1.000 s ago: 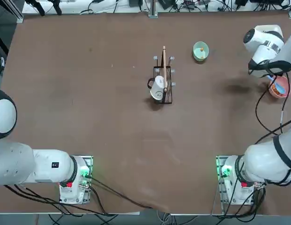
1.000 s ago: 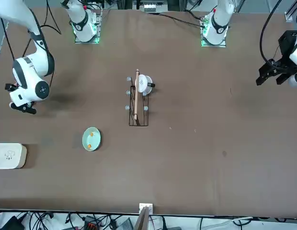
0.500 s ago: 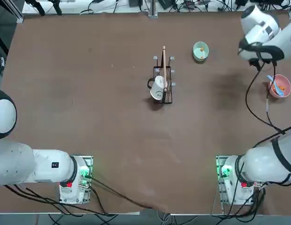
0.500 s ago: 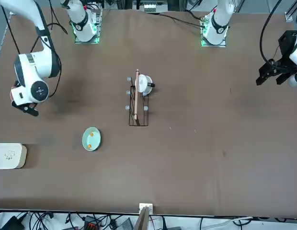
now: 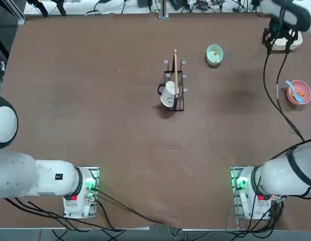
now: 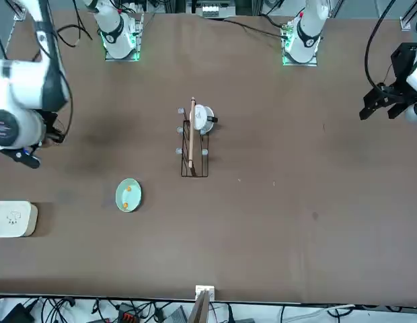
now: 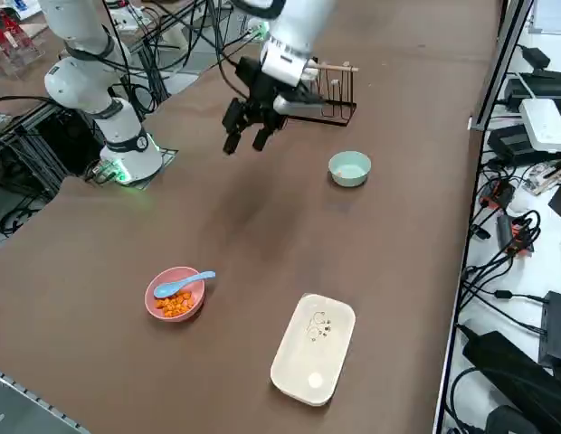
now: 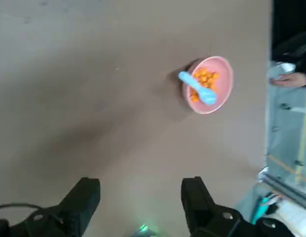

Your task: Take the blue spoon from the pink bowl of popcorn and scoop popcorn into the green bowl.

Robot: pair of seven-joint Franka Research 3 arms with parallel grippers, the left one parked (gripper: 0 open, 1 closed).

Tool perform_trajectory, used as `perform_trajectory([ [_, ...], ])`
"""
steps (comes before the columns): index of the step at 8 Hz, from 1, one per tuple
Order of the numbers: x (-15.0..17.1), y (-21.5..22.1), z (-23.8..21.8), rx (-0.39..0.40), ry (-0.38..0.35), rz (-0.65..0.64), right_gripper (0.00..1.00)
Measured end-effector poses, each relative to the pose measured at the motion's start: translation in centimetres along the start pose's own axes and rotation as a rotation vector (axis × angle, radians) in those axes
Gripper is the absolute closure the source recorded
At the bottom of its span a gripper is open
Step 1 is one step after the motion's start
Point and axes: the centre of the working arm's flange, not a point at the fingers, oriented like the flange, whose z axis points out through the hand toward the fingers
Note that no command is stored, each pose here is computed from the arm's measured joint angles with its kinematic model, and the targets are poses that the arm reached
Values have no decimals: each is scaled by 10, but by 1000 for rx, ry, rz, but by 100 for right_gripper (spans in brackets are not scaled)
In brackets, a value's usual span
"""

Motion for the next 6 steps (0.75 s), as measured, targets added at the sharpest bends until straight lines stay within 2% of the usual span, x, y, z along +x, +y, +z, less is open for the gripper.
perform_trajectory([
  [3,-23,6,-64,241,-73,-70,0],
  [4,-35,18,-90,314,-68,-123,0],
  [6,-62,52,-127,374,-18,-198,0],
])
